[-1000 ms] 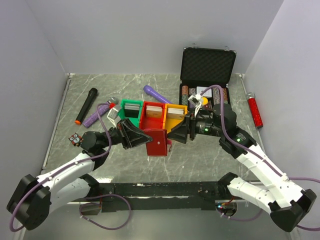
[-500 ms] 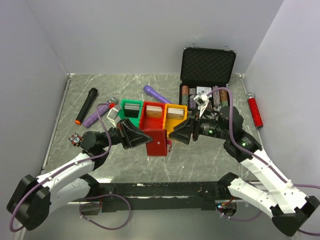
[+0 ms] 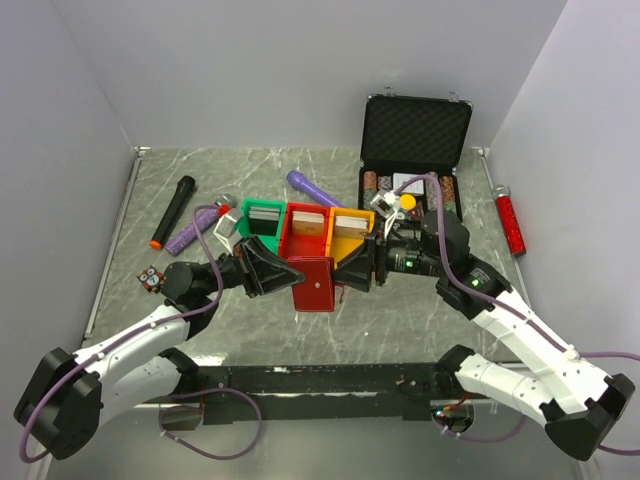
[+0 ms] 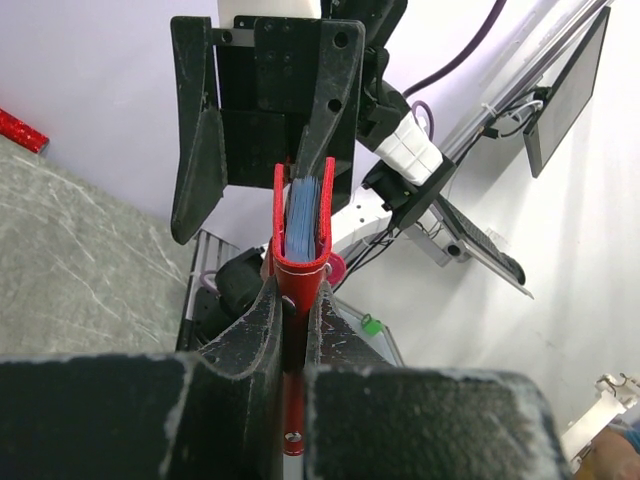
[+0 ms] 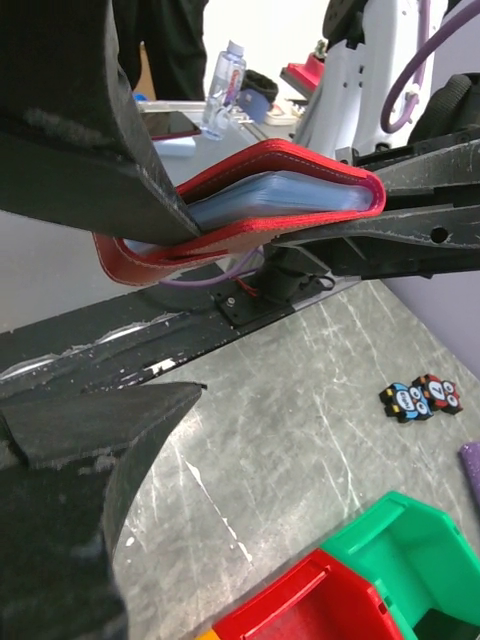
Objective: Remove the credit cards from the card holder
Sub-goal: Open the card holder.
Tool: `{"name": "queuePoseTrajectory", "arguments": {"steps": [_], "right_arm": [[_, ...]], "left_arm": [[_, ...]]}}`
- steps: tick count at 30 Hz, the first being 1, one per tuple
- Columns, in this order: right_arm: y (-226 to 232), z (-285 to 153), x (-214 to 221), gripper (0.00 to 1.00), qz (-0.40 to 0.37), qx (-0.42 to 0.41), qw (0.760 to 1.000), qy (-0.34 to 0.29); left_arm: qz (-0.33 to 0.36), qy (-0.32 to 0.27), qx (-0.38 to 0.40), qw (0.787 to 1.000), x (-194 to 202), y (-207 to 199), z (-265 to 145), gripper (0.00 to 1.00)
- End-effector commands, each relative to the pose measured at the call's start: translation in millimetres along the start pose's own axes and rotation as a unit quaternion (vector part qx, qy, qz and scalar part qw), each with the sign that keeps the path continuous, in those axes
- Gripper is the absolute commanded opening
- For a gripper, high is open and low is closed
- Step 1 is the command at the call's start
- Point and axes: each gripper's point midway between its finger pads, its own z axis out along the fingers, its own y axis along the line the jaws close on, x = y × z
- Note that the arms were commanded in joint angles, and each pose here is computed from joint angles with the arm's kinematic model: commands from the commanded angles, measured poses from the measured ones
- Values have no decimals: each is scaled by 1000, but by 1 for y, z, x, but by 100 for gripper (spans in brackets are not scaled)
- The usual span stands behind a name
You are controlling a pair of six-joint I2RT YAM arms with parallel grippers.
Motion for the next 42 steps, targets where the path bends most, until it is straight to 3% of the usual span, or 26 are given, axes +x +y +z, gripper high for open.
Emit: {"name": "queuePoseTrajectory", "arguments": {"steps": [1,13,15,17,19,24,31,32,35,42], "right_arm": [[15,1,-17,61,-29,-19,999,-10],[41,8,-7,35,-26,-99,995,17],[43,8,-7,28,-25,-105,994,18],[43,6,-8,18,-27,-100,995,17],[36,4,-8,0,-30,-70,997,18],[15,-4,-17,0,-43,32,998,31],[-5,-1,-20,0,-60,151,985,61],[-7,-1,-17,0,-69,173,980,76],[-11,3,-16,0,-88,218,968,91],[-1,17,-19,0,-84,200,972,87]], "left_arm": [[41,-19,45,998,-19,-28,6,4],[27,-25,65,997,-16,-29,4,6],[25,-23,68,997,-16,-28,5,15],[21,-17,70,997,-15,-27,6,34],[14,-9,67,998,-13,-26,7,43],[2,-19,71,997,-12,-27,4,55],[-5,-30,75,997,-13,-26,2,59],[-8,-39,67,997,-13,-22,1,99],[-7,-57,53,997,-15,-17,-2,97],[11,-66,28,997,-18,-11,-2,97]]}}
